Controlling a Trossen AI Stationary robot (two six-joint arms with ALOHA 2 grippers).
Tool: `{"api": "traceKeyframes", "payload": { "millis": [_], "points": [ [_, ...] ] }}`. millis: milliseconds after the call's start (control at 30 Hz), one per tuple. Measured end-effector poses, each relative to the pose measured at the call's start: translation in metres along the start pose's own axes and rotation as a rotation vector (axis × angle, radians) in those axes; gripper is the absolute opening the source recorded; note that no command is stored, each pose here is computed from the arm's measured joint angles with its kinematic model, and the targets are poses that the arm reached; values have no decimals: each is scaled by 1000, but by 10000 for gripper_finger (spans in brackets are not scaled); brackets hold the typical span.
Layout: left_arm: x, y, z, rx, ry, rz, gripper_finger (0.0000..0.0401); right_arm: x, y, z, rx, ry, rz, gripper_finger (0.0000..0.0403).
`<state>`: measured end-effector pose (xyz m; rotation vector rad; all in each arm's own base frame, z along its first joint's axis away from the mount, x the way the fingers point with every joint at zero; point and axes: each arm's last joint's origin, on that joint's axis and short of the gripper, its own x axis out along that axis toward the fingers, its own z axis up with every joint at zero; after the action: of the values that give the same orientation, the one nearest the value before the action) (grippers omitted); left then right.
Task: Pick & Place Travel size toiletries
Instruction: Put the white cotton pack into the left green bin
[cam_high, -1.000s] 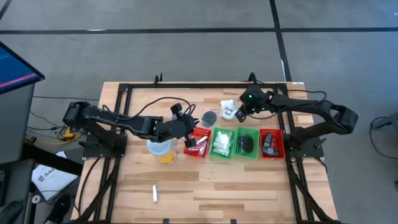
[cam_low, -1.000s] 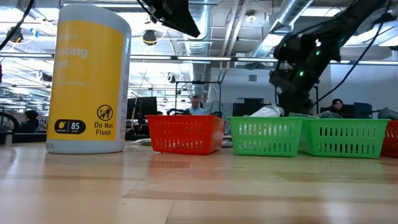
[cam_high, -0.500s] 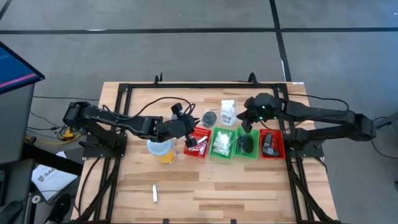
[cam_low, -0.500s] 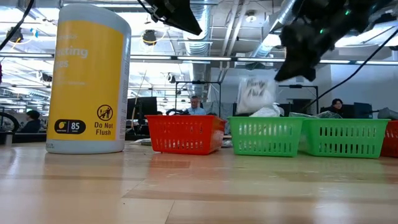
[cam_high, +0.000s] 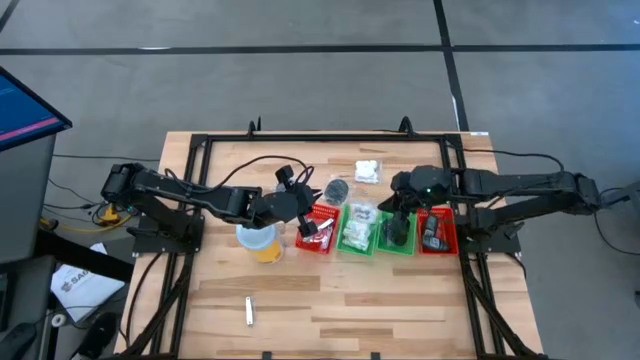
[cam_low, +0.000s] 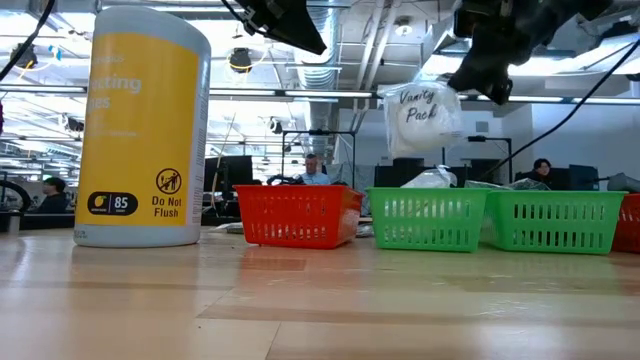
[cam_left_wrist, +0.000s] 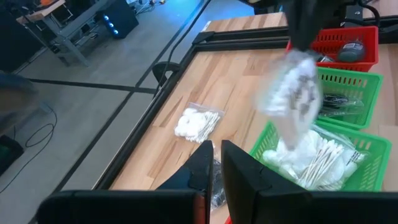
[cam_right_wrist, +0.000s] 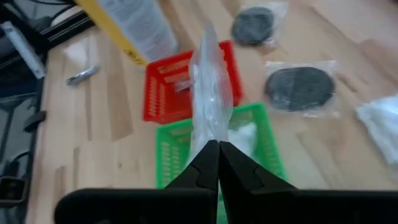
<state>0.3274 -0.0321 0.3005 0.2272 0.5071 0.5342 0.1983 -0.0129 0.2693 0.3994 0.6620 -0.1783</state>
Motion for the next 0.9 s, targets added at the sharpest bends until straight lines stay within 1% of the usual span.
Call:
{"api": "traceKeyframes", "payload": {
  "millis": [200, 267, 633, 900],
  "points": [
    [0, 0, 1, -4, -5, 0, 25, 7, 13, -7, -8, 43, 19, 0],
    [0, 0, 1, -5, -6, 0, 25, 11, 16, -12, -19, 80, 18, 0],
    [0, 0, 1, -9, -11, 0, 25, 35, 33, -24, -40, 183, 36, 0],
    [0, 0, 1, -10, -11, 0, 25, 50, 44, -32, -56, 221, 52, 0]
  ]
}}
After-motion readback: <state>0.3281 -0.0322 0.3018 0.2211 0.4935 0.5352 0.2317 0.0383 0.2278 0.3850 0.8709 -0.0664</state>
